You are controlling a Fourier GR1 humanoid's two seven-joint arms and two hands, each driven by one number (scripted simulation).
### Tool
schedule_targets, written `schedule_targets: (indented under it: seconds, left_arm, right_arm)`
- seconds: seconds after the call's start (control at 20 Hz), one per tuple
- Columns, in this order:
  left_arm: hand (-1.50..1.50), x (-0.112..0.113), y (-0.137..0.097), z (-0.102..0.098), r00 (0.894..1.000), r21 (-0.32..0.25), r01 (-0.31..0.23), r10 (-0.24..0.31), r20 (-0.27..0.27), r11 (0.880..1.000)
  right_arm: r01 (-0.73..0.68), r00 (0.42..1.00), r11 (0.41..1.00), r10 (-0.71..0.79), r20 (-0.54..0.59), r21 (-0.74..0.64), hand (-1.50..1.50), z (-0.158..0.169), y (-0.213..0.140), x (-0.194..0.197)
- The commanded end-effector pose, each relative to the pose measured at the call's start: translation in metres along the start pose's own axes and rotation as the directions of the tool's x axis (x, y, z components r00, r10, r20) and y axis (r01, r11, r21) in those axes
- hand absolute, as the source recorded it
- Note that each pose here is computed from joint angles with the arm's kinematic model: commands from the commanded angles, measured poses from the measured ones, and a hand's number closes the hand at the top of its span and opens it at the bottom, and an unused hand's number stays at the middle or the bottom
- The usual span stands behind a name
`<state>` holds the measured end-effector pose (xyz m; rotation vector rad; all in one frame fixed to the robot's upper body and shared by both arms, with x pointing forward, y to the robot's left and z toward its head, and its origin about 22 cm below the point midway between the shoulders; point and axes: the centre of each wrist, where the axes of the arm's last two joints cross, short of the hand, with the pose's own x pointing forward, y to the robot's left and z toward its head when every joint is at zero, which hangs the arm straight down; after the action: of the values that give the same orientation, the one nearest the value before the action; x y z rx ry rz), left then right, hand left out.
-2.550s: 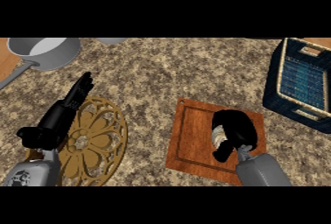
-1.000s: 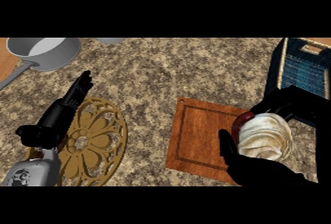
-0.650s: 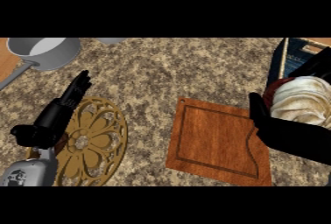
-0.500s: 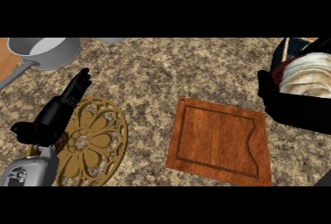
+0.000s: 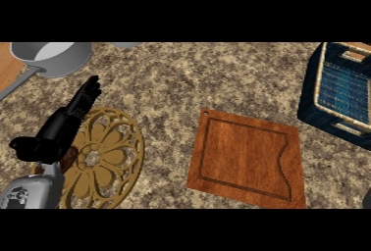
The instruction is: Pick the cupcake from the cutting board and place it in the basket
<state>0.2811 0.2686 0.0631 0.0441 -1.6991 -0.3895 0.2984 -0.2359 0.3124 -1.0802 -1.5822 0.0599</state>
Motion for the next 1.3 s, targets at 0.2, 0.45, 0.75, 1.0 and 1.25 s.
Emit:
schedule_targets:
  seconds: [0.2,0.45,0.75,1.0,1.25]
  left_arm:
    - [0.0,0.001,-0.015,0.011,1.0,-0.011,0.012,-0.012,-0.01,1.0]
    - [0.0,-0.015,0.007,0.013,1.0,0.003,0.001,-0.001,-0.014,1.0]
    - [0.0,0.006,-0.015,-0.006,1.0,-0.006,-0.015,0.015,-0.004,1.0]
    - [0.0,0.008,-0.023,0.001,1.0,0.002,-0.004,0.004,-0.011,1.0]
    - [0.0,-0.004,-0.011,0.001,1.0,0.008,-0.007,0.007,0.002,1.0]
  right_arm:
    - [0.025,0.996,0.991,-0.036,-0.081,-0.133,1.5,-0.067,-0.019,-0.026]
    - [-0.045,0.992,0.993,0.031,-0.123,-0.108,1.5,-0.093,-0.017,-0.064]
    - [-0.034,0.991,0.998,0.026,-0.134,-0.061,1.5,-0.104,-0.029,-0.131]
    - [-0.059,0.993,0.987,0.043,-0.111,-0.153,1.5,-0.105,-0.011,-0.178]
    - [-0.094,0.994,0.982,0.083,-0.071,-0.166,1.5,-0.128,-0.027,-0.195]
